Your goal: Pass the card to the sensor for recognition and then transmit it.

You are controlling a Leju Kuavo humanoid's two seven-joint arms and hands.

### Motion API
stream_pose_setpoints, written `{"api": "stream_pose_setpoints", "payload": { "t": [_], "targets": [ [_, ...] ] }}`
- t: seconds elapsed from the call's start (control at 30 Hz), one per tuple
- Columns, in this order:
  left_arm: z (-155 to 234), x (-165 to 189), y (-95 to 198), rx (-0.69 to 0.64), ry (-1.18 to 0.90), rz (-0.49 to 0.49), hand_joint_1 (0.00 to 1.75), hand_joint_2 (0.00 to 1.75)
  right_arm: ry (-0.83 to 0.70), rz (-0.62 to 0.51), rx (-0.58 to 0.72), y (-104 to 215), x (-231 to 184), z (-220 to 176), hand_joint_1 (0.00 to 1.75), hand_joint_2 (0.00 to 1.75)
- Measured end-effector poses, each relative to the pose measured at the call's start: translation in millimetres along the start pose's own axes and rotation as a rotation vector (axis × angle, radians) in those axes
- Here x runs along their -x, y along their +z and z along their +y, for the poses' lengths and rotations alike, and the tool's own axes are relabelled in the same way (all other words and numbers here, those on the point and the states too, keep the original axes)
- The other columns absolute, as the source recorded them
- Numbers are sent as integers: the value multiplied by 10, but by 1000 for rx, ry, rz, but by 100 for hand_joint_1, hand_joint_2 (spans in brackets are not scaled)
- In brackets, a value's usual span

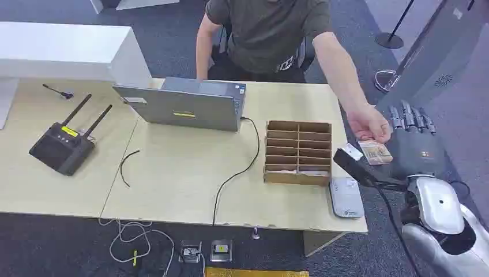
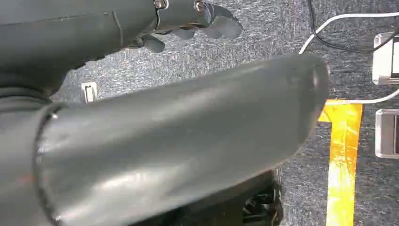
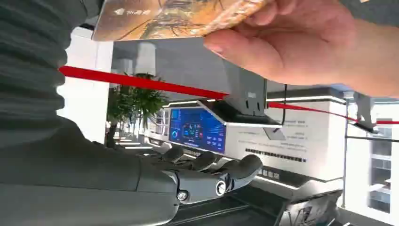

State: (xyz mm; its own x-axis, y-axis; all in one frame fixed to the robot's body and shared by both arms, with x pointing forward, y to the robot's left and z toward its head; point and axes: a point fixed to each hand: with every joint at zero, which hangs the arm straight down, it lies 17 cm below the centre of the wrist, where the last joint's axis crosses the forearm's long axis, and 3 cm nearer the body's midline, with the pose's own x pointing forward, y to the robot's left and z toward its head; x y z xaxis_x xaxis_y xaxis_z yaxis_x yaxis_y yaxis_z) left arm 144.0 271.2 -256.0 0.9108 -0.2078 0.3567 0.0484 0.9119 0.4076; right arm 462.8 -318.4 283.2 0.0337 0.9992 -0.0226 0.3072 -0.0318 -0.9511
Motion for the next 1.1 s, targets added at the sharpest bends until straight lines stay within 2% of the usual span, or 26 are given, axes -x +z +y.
{"api": "stream_pose_setpoints", "payload": {
  "t": [0.03, 0.8, 1.1],
  "targets": [
    [-3, -4, 0, 2, 0, -1, 0, 0, 0, -2, -1, -2, -8, 11, 173, 175],
    [23, -79, -25, -7, 14, 8, 0, 0, -5, -1, -77, -128, 48, 394, 175, 175],
    [6, -72, -15, -6, 38, 13, 0, 0, -13, -16, -166, -46, 29, 798, 175, 175]
  ]
}}
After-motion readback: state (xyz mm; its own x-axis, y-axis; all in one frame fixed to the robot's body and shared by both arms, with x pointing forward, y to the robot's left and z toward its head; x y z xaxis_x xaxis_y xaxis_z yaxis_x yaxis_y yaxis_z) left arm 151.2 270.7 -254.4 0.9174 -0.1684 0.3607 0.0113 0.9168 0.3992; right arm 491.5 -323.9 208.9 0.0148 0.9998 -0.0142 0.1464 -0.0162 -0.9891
